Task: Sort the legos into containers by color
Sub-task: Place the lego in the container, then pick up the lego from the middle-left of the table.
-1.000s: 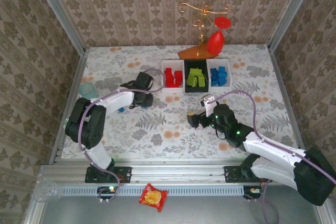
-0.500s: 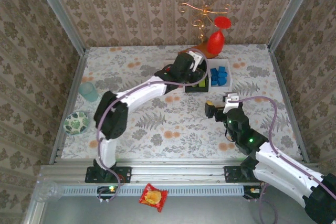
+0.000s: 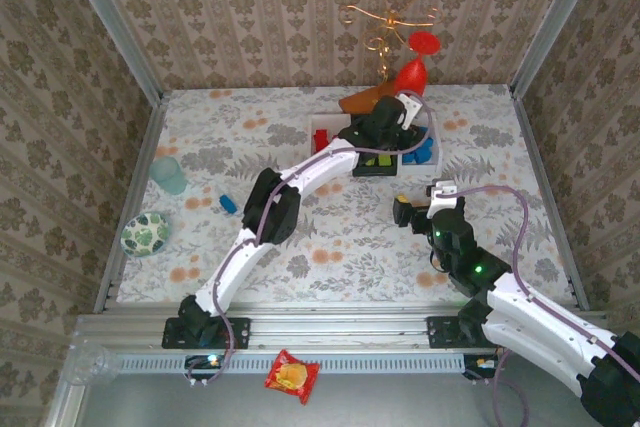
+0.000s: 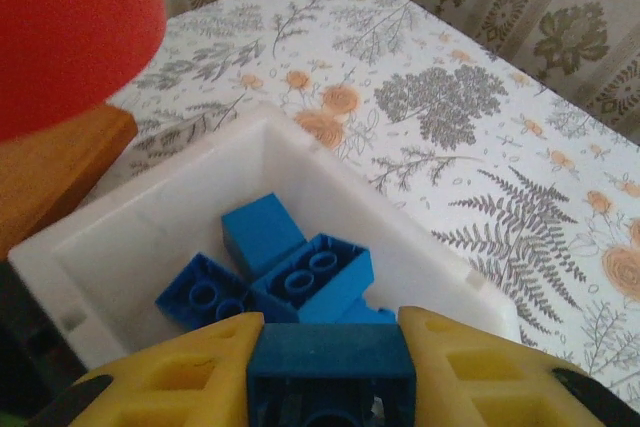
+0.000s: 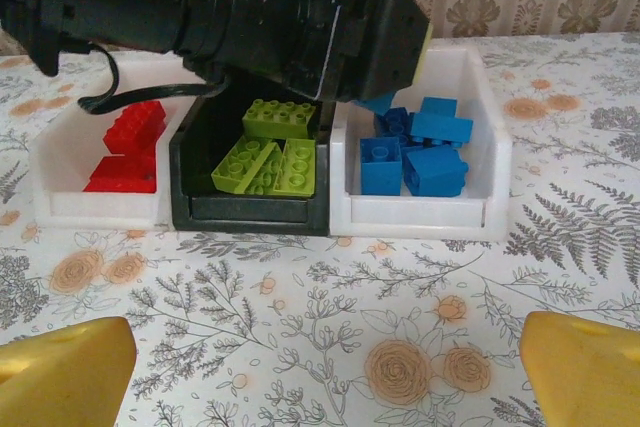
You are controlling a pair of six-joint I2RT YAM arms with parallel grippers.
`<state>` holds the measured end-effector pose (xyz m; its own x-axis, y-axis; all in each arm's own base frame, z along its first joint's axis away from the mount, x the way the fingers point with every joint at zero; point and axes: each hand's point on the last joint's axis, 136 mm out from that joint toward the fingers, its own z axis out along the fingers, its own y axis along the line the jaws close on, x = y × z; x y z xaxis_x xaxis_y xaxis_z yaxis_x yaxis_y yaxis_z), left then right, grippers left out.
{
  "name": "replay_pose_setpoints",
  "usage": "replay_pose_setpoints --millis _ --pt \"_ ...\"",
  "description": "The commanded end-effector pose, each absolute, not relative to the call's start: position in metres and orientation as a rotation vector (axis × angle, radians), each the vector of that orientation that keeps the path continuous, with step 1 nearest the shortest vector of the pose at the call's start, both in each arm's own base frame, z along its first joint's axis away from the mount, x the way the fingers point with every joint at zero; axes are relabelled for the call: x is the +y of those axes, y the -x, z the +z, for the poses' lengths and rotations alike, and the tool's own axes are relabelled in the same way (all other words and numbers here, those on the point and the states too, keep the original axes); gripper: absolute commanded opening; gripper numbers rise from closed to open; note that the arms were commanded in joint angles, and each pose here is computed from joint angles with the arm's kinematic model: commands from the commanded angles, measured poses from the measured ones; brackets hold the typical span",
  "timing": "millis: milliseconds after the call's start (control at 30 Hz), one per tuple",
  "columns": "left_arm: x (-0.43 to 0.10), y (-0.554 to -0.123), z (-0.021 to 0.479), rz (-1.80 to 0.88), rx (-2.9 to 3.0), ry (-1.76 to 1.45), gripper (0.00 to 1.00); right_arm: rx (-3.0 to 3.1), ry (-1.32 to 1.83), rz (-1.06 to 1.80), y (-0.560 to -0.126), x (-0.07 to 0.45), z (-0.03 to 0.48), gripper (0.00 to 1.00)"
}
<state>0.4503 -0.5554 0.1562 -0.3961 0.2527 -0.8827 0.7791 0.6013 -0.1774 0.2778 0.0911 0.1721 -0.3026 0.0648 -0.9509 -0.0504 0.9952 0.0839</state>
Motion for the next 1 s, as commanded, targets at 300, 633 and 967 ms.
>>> replay_pose_setpoints --millis 300,633,967 --pt "-0.528 -0.444 0.209 -0.779 1.87 -0.841 0.63 1.85 -0.039 0.106 -0.278 0.086 0.174 1.0" --pt "-0.37 -0.396 0.191 -0.675 2.034 -0.633 0.65 1.849 0.218 0.31 -0.276 0.142 0.176 1.0" --pt "-0.104 -0.34 0.105 -0.038 2.434 -0.042 0.72 1.89 0.409 0.407 -0.273 0.186 0.162 1.0"
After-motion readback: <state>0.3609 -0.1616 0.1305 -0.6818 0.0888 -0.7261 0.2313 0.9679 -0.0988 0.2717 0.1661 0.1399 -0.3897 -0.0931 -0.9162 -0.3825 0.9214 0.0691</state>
